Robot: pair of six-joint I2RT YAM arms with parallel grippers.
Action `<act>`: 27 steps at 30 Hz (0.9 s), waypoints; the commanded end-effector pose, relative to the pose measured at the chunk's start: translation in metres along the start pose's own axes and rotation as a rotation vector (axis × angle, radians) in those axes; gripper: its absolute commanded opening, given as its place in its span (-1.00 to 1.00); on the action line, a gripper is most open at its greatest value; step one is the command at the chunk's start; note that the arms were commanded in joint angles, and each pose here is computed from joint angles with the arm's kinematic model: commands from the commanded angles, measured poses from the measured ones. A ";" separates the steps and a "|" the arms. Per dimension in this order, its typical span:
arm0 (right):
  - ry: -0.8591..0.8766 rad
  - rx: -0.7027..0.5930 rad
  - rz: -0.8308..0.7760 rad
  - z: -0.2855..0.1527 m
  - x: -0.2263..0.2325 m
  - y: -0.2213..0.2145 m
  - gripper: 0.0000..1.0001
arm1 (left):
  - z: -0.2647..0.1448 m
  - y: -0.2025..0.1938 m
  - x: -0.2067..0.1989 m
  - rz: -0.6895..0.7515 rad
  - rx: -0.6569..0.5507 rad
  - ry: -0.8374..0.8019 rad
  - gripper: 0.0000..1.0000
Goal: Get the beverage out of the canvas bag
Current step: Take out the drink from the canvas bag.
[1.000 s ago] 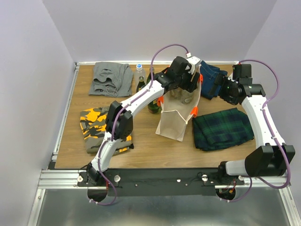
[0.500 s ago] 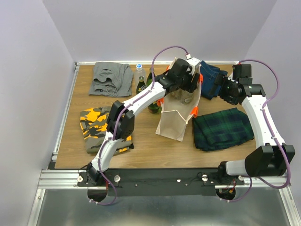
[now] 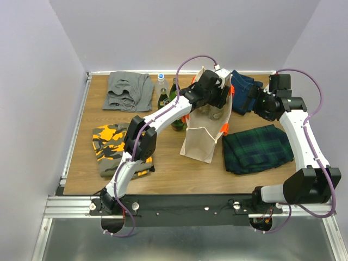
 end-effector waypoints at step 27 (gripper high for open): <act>-0.023 0.010 -0.017 0.000 -0.003 -0.001 1.00 | 0.002 -0.002 -0.002 0.015 -0.020 0.019 -0.02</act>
Point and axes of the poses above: each gripper's point midway between its finger pads, its own z axis out along the fingers, its own x axis along the line the jaws close on, y = z × x, the point moved 10 cm from there along -z, back along the fingers, and after that the axes turned 12 degrees about -z, right-handed, at the moved point
